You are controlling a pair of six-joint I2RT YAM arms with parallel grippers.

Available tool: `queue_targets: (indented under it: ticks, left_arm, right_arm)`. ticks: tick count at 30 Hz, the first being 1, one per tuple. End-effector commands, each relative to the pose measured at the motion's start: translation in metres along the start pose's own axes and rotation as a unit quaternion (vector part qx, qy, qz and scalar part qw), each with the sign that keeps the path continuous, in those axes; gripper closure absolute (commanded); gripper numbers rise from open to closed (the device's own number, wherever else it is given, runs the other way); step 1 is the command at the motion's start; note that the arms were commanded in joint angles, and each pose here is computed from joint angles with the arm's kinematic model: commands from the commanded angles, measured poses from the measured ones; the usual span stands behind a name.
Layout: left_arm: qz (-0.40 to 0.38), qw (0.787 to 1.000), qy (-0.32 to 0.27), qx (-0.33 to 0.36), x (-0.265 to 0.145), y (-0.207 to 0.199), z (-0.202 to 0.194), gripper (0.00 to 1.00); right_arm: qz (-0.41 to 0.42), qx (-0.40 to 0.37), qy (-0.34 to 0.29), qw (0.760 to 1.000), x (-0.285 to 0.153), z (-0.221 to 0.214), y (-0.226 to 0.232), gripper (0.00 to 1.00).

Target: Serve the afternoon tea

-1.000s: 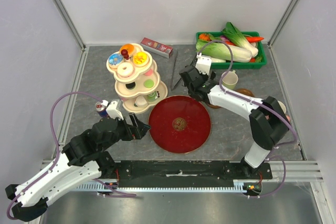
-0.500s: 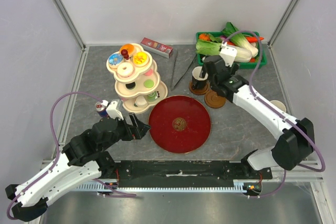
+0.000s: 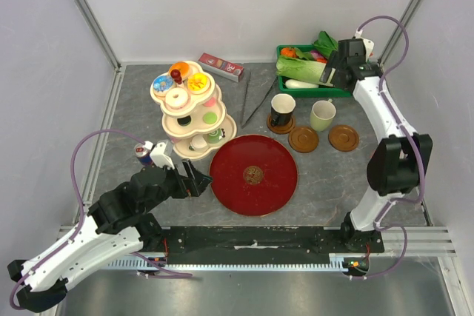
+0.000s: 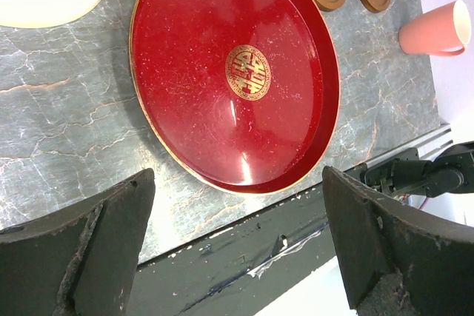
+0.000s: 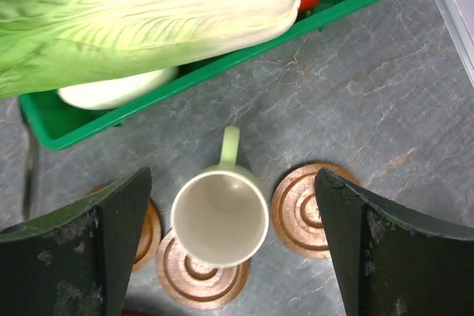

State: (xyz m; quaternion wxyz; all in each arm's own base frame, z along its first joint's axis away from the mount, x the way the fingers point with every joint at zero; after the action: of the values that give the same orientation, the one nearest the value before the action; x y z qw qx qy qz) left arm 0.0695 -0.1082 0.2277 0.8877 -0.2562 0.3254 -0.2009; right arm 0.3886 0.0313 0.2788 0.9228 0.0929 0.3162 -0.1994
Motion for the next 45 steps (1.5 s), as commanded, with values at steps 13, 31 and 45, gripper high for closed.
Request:
queue_targets:
  ticks: [13,31,45]
  left_arm:
    - [0.024,1.0,0.005,-0.002,0.009,-0.002,0.001,0.01]
    - [0.018,1.0,0.002,-0.002,0.01,-0.002,0.0,0.01]
    - [0.005,1.0,-0.006,-0.005,0.006,-0.003,0.001,0.01]
  right_arm:
    - [0.076,-0.054,0.147,0.985,0.055,-0.027,0.004,0.02]
    - [-0.085,-0.211,0.16,0.96,0.031,-0.069,0.002,0.02]
    - [-0.061,-0.204,0.177,0.961,0.02,-0.075,-0.001,0.02]
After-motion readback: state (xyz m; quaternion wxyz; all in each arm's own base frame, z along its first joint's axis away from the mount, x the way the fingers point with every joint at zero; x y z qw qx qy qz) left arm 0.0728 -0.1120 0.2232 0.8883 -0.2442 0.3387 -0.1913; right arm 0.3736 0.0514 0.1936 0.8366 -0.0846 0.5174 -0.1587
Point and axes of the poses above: each gripper's point midway between its finger pads, its own x axis out along the fingers, its own y axis along the line the jaws close on, z = x × y, the point moved 10 cm from there along -x, back along the fingers, and after that the axes turned 1 degree about -x, right-handed, at the moved point
